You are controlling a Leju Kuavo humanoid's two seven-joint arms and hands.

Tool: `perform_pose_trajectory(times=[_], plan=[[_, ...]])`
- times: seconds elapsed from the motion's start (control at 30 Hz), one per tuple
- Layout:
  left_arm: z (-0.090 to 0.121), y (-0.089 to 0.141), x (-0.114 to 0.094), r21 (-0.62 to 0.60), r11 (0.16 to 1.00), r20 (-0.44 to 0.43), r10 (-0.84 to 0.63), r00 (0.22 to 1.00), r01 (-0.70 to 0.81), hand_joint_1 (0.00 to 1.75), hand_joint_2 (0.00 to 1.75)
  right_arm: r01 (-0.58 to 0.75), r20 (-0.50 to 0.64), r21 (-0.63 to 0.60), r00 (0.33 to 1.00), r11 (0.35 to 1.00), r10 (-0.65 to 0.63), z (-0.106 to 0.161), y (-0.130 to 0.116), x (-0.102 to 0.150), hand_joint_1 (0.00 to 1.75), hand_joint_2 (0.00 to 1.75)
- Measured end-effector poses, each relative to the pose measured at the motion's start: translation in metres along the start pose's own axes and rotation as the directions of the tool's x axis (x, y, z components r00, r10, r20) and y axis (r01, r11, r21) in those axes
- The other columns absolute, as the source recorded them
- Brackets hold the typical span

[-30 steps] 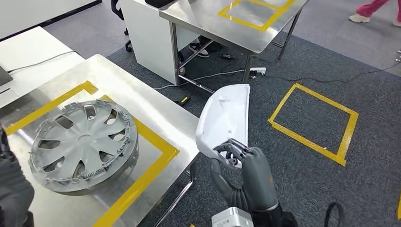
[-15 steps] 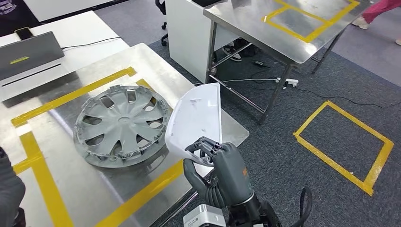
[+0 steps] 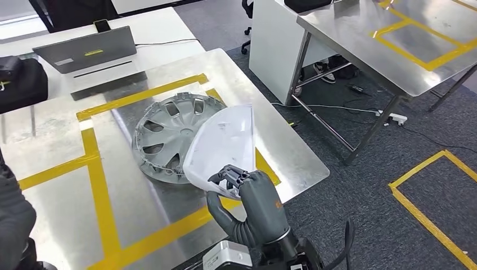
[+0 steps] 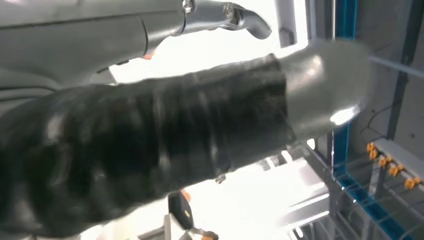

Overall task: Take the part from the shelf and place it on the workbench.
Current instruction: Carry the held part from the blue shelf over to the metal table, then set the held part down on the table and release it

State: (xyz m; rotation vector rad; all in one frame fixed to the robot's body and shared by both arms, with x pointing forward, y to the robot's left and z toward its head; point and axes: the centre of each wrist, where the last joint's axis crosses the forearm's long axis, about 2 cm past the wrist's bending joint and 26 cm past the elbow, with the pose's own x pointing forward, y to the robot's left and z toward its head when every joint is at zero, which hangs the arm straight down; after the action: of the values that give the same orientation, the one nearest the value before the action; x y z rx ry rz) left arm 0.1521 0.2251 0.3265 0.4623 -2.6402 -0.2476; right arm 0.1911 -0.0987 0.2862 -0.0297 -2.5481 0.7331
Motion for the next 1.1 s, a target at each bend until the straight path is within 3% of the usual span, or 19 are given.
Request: perform_pose_trajectory(times=[0.6, 1.1], plan=[[-0.011, -0.005, -0.001, -0.051, 0.998, 0.014, 0.048, 0.999, -0.047, 0.0, 0.0, 0.021, 0.002, 0.109, 1.0, 0.994, -0.021, -0.015, 0.035, -0.005, 1.75, 1.75], [-0.025, -0.011, -0.008, -0.125, 0.985, 0.008, 0.12, 0.993, -0.118, 0.0, 0.0, 0.004, -0.021, 0.256, 1.0, 0.967, 0.001, -0.028, 0.088, -0.018, 1.75, 1.75]])
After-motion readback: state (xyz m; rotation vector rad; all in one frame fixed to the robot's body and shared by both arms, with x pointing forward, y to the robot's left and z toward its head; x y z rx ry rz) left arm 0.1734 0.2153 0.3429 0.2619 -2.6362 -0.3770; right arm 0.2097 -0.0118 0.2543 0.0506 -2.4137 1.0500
